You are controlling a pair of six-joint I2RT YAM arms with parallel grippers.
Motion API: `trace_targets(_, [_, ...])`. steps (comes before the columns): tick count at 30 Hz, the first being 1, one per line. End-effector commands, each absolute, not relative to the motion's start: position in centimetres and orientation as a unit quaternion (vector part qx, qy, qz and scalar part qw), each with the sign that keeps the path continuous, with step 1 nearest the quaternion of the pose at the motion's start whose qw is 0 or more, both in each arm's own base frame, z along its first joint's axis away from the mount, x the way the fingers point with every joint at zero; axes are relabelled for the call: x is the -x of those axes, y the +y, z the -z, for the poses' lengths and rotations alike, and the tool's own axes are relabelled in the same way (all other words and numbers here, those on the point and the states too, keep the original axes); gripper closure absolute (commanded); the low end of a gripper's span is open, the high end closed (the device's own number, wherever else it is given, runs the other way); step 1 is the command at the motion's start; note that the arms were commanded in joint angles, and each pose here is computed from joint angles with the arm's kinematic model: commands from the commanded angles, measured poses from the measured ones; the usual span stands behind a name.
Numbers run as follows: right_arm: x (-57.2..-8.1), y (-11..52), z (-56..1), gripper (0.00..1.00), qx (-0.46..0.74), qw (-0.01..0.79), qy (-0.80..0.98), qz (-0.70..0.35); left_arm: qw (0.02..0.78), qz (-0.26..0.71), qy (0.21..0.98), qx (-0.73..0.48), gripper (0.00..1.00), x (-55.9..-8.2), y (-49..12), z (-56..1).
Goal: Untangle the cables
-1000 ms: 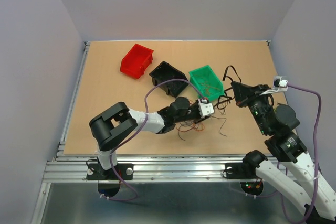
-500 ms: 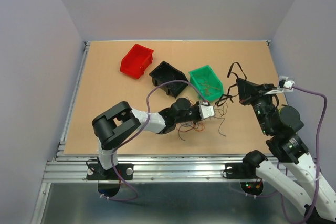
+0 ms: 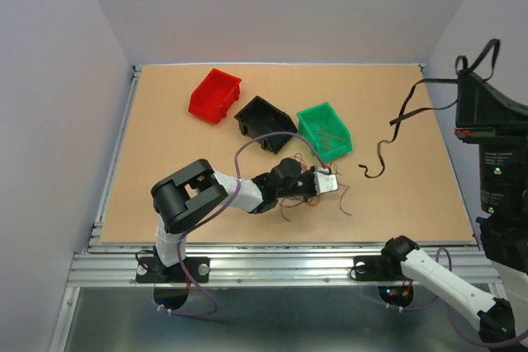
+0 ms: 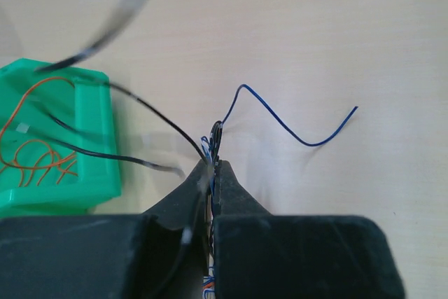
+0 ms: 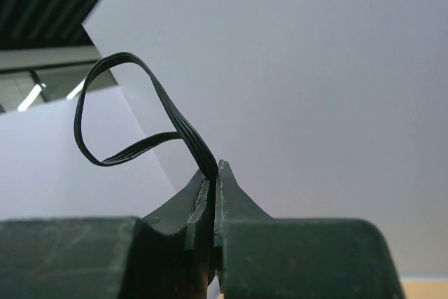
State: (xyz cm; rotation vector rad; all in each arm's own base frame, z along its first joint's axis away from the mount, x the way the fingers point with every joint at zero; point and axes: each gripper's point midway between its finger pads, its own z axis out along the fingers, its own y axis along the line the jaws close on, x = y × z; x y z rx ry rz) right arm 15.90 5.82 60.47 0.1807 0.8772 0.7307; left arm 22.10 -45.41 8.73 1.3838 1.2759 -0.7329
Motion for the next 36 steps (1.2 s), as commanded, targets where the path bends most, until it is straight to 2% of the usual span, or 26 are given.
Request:
trace_targets(1, [-13.2, 5.0, -66.1, 0.99, -0.081, 0.857, 0.336, -0.383, 0.528, 0.315, 0.513, -0.599, 1.00, -20.6, -45.9, -8.2])
trace_targets(7, [-15.3, 6.9, -69.4, 1.00, -0.071, 0.858, 0.324, -0.393, 0.526, 0.307, 0.503, -0.613, 1.00, -19.6, -46.3, -7.8])
trace_targets(8, [-16.0, 7.3, -69.2, 0.99, -0.072, 0.856, 0.330, -0.392, 0.532, 0.300, 0.506, -0.609, 0.97, -19.9, -46.2, -8.1])
trace_targets(12, [-19.3, 9.7, -67.3, 0.99, -0.062, 0.845, 0.368, -0.384, 0.570, 0.279, 0.515, -0.577, 0.72, -21.1, -45.4, -11.3])
trace_targets(13, [-20.5, 10.5, -66.4, 0.99, -0.056, 0.842, 0.382, -0.377, 0.578, 0.271, 0.514, -0.572, 0.56, -21.3, -44.8, -12.2])
trace_targets(15, [-21.8, 11.6, -65.4, 1.00, -0.046, 0.836, 0.399, -0.374, 0.585, 0.263, 0.505, -0.577, 0.40, -21.1, -44.2, -13.8])
trace_targets(16, [-22.9, 12.5, -64.7, 0.99, -0.037, 0.833, 0.410, -0.370, 0.586, 0.251, 0.498, -0.588, 0.28, -21.2, -43.9, -14.2])
trace_targets(18, [-24.2, 13.8, -63.6, 1.00, -0.024, 0.826, 0.426, -0.368, 0.584, 0.243, 0.492, -0.598, 0.20, -21.0, -43.1, -14.5])
trace_targets(19, [-25.6, 14.6, -62.8, 0.99, -0.021, 0.821, 0.441, -0.362, 0.593, 0.238, 0.473, -0.607, 0.07, -20.5, -42.3, -15.4])
trace_targets(21, [-27.1, 15.3, -61.8, 0.99, -0.021, 0.818, 0.454, -0.352, 0.585, 0.241, 0.452, -0.629, 0.01, -19.5, -41.6, -15.7])
trace_targets(29, [-32.6, 19.5, -56.1, 0.99, 0.010, 0.787, 0.519, -0.333, 0.531, 0.240, 0.391, -0.713, 0.01, -16.0, -38.8, -19.0])
trace_targets(33, [-34.9, 22.1, -53.0, 0.99, 0.037, 0.767, 0.542, -0.341, 0.572, 0.232, 0.367, -0.696, 0.01, -15.5, -36.9, -22.1])
trace_targets(36, [-35.9, 23.2, -51.6, 0.99, 0.046, 0.761, 0.548, -0.344, 0.643, 0.218, 0.402, -0.614, 0.01, -18.2, -35.5, -26.6])
